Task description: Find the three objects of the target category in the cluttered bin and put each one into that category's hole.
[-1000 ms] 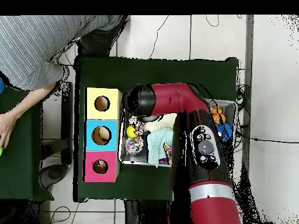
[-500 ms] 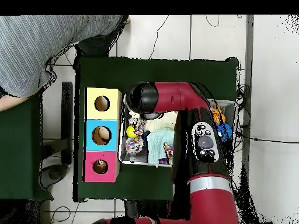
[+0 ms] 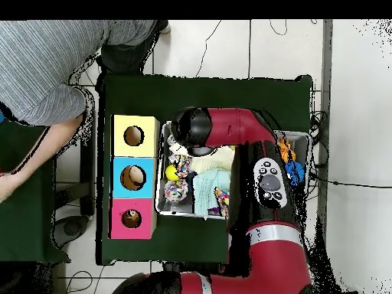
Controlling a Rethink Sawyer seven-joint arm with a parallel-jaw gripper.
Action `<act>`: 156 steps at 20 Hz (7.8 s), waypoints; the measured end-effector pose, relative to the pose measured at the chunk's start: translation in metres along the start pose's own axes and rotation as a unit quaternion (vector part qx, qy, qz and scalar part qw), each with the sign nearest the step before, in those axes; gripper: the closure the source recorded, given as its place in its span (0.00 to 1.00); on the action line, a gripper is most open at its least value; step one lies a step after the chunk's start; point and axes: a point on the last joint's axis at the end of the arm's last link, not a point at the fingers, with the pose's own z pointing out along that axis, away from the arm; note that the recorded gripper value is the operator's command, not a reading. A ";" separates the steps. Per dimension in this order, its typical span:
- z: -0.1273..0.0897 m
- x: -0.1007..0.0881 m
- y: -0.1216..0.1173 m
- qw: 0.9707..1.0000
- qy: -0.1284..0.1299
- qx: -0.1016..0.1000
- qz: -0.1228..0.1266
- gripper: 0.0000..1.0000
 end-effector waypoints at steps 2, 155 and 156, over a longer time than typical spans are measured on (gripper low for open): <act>0.007 0.001 -0.001 1.000 -0.002 0.001 0.001 0.00; 0.080 0.208 -0.025 0.993 -0.101 0.020 0.056 0.00; 0.082 0.211 -0.022 0.993 -0.103 0.020 0.061 0.00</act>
